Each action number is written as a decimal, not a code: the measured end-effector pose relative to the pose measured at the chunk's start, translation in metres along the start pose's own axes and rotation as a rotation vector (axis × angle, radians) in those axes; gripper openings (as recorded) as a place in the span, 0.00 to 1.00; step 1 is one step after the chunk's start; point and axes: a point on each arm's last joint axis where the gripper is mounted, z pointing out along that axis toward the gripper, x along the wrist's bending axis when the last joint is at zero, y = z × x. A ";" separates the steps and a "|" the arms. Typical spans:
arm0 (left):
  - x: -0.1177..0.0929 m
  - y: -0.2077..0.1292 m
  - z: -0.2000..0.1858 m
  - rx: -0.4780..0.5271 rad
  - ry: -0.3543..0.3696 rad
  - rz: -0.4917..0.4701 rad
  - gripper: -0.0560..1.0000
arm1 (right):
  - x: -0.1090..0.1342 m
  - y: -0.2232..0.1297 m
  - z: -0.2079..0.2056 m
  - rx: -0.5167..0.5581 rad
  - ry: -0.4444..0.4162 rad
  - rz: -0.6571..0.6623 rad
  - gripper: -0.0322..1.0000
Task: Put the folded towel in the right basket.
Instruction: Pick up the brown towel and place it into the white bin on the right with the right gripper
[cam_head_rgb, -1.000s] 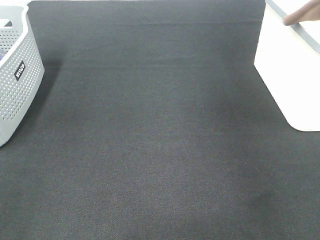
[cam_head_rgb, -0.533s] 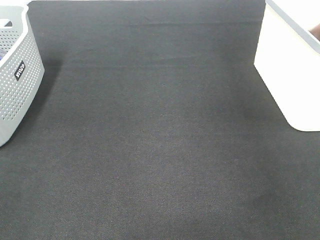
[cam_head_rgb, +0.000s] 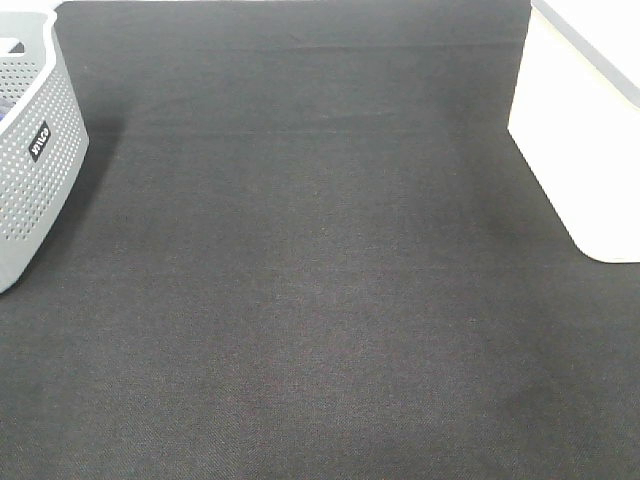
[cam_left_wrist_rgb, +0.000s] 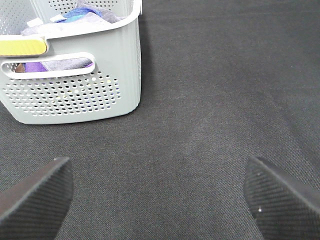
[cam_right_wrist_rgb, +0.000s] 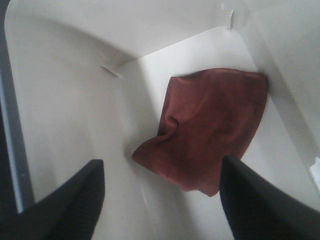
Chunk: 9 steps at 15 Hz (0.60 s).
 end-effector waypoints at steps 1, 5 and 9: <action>0.000 0.000 0.000 0.000 0.000 0.000 0.88 | 0.004 0.000 -0.004 0.001 0.030 0.021 0.66; 0.000 0.000 0.000 0.000 0.000 0.000 0.88 | 0.032 -0.005 -0.026 0.017 0.120 -0.020 0.66; 0.000 0.000 0.000 0.000 0.000 0.000 0.88 | 0.099 -0.029 -0.034 0.066 0.073 -0.260 0.66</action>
